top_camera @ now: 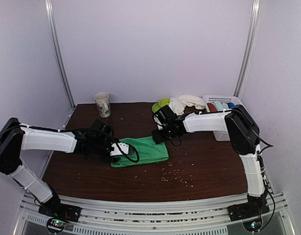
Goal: Roll the towels
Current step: Smooth out the towel at the center of the board.
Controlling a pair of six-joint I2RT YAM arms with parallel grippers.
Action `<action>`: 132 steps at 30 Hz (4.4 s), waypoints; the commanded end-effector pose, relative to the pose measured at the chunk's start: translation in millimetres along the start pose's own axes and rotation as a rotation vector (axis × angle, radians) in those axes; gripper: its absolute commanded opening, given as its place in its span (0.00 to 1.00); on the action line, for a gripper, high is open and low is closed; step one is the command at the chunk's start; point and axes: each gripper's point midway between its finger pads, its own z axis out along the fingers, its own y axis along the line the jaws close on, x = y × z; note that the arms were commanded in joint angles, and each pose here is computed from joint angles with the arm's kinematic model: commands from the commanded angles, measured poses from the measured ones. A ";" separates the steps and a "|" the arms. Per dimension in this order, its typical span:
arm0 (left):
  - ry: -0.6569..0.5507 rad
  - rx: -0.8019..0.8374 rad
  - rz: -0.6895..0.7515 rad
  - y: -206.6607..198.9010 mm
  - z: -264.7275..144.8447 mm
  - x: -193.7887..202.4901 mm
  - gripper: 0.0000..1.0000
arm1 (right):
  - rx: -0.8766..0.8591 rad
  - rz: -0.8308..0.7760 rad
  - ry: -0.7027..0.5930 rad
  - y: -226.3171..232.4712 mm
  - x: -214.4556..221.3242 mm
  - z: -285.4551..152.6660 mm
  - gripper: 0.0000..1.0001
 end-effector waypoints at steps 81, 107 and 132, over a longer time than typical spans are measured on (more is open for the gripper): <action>0.088 -0.021 0.079 4.0 21.2 16.5 0.00 | -0.050 0.004 -0.008 9.1 -0.6 -0.3 0.62; 0.022 0.107 0.107 -25.3 -18.4 12.1 0.00 | 0.066 0.026 -0.014 -11.8 -6.9 3.8 0.63; 0.068 0.227 0.122 -64.8 -3.5 30.3 0.00 | 0.120 -0.004 0.020 -22.4 2.8 8.1 0.64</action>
